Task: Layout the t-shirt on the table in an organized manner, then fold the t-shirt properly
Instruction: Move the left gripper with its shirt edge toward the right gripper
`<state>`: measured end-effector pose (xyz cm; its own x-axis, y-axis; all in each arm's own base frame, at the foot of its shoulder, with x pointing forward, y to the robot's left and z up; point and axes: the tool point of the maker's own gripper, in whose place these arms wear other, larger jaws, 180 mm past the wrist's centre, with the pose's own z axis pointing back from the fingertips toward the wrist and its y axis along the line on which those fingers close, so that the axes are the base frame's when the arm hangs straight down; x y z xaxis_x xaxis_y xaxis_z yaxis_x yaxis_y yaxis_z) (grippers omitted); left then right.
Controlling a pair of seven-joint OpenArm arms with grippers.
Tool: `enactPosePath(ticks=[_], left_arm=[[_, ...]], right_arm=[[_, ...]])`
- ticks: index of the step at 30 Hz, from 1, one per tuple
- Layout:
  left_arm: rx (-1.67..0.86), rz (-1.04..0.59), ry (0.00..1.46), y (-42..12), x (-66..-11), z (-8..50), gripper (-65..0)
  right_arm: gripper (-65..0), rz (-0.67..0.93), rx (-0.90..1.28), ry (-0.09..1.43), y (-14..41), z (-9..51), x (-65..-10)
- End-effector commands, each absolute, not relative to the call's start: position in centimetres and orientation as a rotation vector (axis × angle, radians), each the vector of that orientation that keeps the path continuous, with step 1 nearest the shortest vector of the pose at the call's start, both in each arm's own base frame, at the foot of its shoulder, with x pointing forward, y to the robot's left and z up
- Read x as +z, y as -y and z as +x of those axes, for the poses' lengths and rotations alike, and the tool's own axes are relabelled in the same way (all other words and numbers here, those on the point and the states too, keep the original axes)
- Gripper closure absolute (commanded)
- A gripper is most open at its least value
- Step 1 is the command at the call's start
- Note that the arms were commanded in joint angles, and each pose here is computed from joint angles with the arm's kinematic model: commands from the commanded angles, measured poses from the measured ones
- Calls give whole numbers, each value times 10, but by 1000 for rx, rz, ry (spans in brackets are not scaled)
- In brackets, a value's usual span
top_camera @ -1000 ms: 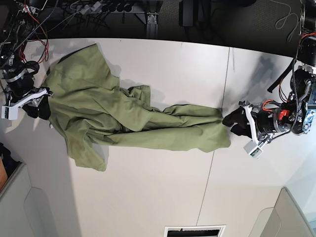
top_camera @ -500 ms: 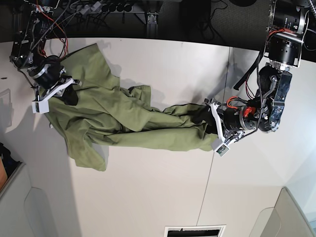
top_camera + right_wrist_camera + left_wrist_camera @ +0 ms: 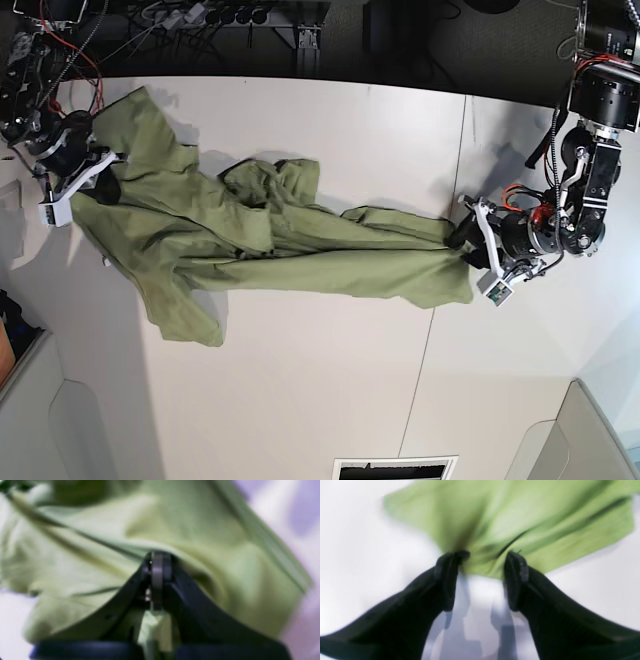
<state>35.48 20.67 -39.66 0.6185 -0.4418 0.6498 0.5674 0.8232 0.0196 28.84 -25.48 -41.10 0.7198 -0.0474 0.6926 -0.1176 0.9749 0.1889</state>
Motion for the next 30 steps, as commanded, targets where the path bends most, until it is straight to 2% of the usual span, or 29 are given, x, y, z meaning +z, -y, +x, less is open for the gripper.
enactPosePath(ticks=[1, 9, 12, 14, 16, 19, 26, 28, 30], left_arm=[[-585, -182, 756, -213, -377, 369, -333], [-591, -114, 767, -227, -370, 378, -333], [-575, -88, 720, -234, -366, 382, -333], [-629, -186, 721, -213, -352, 375, -331], [-694, -288, 793, -186, -324, 367, -331], [-828, -308, 829, -158, -299, 344, -331], [-952, -489, 840, -82, -302, 264, -330], [-919, -511, 870, -67, -309, 260, -291], [-891, -514, 883, -56, -317, 260, -197]], right_arm=[[0, 203, 44, 835, 266, 301, -393], [0, 150, 56, 932, 289, 325, -363], [0, 181, 42, 973, 286, 337, -350], [0, 221, 33, 980, 280, 342, -344], [0, 252, 40, 979, 273, 342, -341], [0, 285, 56, 950, 262, 337, -343], [0, 353, 38, 912, 238, 332, -353], [0, 363, 32, 913, 234, 332, -354], [0, 370, 29, 908, 231, 331, -356]])
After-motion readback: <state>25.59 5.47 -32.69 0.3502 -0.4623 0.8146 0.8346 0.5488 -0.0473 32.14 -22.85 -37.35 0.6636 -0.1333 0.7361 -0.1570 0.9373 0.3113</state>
